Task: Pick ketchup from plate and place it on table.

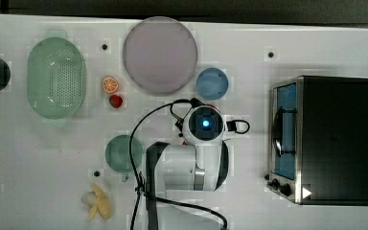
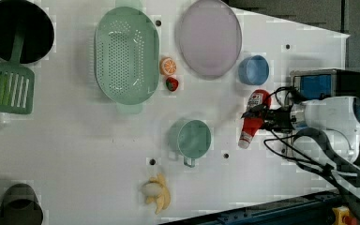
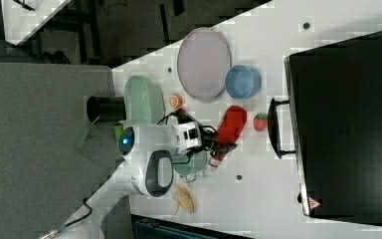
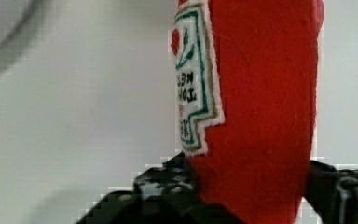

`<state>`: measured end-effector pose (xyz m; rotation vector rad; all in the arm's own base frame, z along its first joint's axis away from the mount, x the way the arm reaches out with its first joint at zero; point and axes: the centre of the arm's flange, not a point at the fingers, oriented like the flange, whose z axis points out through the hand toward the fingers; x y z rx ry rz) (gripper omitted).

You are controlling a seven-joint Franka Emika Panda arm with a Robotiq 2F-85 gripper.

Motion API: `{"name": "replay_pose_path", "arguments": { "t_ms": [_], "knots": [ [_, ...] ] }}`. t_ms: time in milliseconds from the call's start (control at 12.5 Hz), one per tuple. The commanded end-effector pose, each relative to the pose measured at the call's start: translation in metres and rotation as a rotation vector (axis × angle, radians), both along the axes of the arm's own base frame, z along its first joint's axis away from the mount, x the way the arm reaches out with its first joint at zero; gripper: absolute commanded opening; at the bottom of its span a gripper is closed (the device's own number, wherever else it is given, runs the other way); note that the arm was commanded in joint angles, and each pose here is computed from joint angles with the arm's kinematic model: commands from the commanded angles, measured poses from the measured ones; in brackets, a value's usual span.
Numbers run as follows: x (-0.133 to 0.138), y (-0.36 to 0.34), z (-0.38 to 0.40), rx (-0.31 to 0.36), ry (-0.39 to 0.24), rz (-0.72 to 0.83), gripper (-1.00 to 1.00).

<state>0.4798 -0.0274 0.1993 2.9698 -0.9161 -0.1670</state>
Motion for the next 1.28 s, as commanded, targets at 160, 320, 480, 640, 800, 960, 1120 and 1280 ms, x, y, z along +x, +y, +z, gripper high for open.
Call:
{"name": "replay_pose_path", "arguments": {
  "t_ms": [160, 320, 480, 640, 800, 960, 1120, 1280],
  "knots": [
    [0.011, -0.001, 0.026, -0.007, -0.101, -0.04, 1.0],
    [0.02, -0.001, 0.052, -0.011, -0.154, -0.04, 1.0],
    [0.035, -0.003, 0.099, -0.017, -0.219, -0.045, 1.0],
    [0.043, -0.004, 0.148, -0.022, -0.207, -0.047, 1.0],
    [0.053, -0.004, 0.203, -0.018, -0.194, -0.109, 1.0],
    [0.065, -0.004, 0.263, -0.018, -0.204, -0.164, 1.0],
    [0.072, -0.004, 0.319, -0.019, -0.201, -0.164, 1.0],
    [0.069, -0.004, 0.358, -0.02, -0.15, -0.166, 1.0]
  ]
}}
